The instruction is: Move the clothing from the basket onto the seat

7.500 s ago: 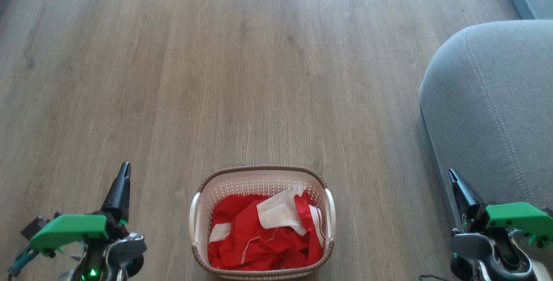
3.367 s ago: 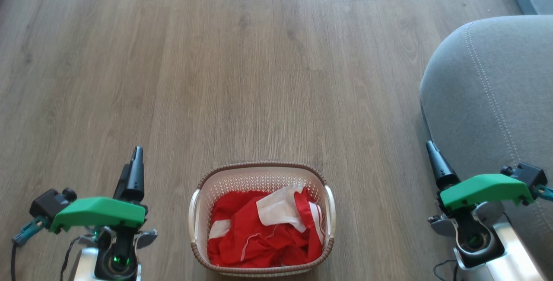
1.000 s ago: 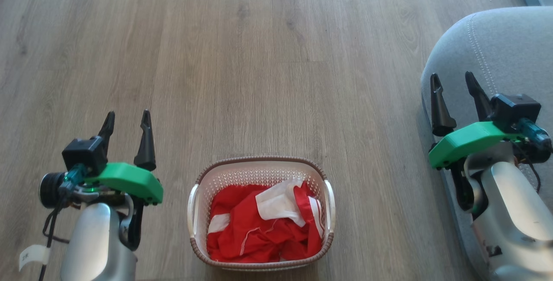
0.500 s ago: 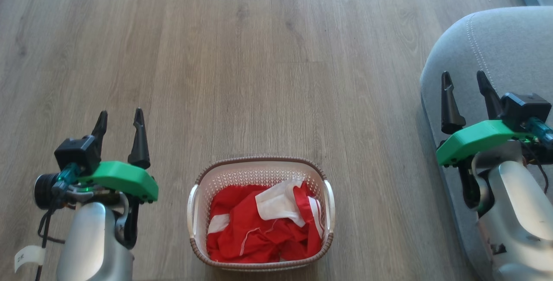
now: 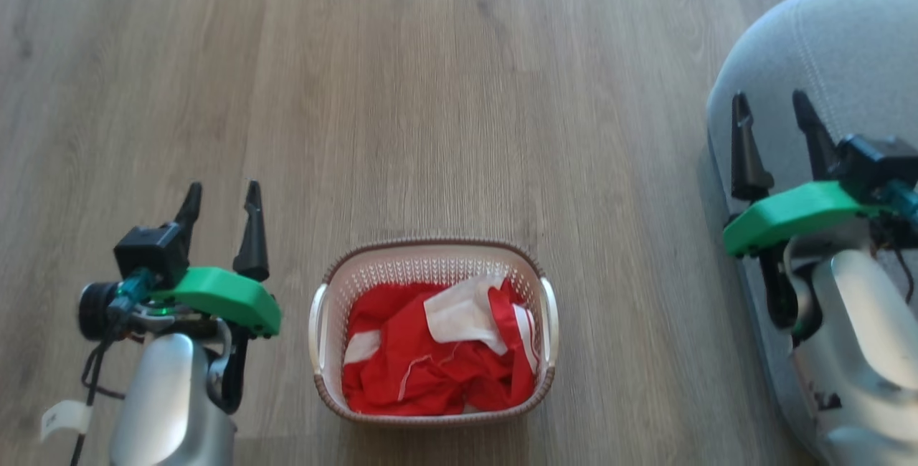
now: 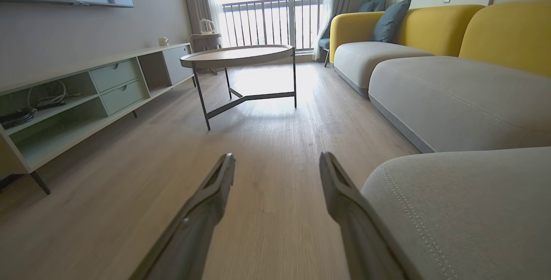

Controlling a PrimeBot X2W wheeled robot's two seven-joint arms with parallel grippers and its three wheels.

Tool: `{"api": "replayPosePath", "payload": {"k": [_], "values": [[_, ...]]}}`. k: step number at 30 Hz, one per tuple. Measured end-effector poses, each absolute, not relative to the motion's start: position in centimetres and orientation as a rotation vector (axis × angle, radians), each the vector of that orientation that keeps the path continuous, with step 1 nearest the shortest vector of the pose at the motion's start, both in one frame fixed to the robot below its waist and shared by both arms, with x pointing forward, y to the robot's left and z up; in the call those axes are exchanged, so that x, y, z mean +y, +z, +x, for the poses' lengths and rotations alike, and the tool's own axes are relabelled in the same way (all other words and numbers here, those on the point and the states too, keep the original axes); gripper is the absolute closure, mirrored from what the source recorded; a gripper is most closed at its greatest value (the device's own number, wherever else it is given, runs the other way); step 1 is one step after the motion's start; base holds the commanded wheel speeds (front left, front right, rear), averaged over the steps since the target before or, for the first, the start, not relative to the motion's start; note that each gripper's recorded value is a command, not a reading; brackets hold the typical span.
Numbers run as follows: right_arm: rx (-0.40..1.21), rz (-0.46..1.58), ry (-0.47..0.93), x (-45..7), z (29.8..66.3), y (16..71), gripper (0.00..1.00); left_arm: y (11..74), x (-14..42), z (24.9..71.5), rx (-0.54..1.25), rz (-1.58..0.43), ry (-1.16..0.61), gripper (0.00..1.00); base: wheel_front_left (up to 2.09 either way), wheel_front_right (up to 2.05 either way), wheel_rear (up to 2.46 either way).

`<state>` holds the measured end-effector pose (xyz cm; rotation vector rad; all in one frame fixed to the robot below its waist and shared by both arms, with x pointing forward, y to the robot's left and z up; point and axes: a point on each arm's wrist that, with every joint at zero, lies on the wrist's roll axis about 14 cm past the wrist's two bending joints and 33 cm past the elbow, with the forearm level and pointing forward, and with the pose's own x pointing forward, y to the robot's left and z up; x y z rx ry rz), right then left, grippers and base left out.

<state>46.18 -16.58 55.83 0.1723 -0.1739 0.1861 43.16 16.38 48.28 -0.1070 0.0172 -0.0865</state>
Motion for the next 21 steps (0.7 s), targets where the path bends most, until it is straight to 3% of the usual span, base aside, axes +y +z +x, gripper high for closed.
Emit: {"api": "replayPosePath", "payload": {"k": [9,21], "values": [[-0.232,0.176,0.209,-16.0,49.8,56.8,0.0,43.5,13.3,45.3,0.142,-0.148,-0.163,0.0,0.0,0.0,0.0],[-0.231,0.166,0.219,-16.3,55.9,53.3,0.0,34.0,7.1,48.3,0.356,-0.164,-0.325,0.0,0.0,0.0,0.0]]}}
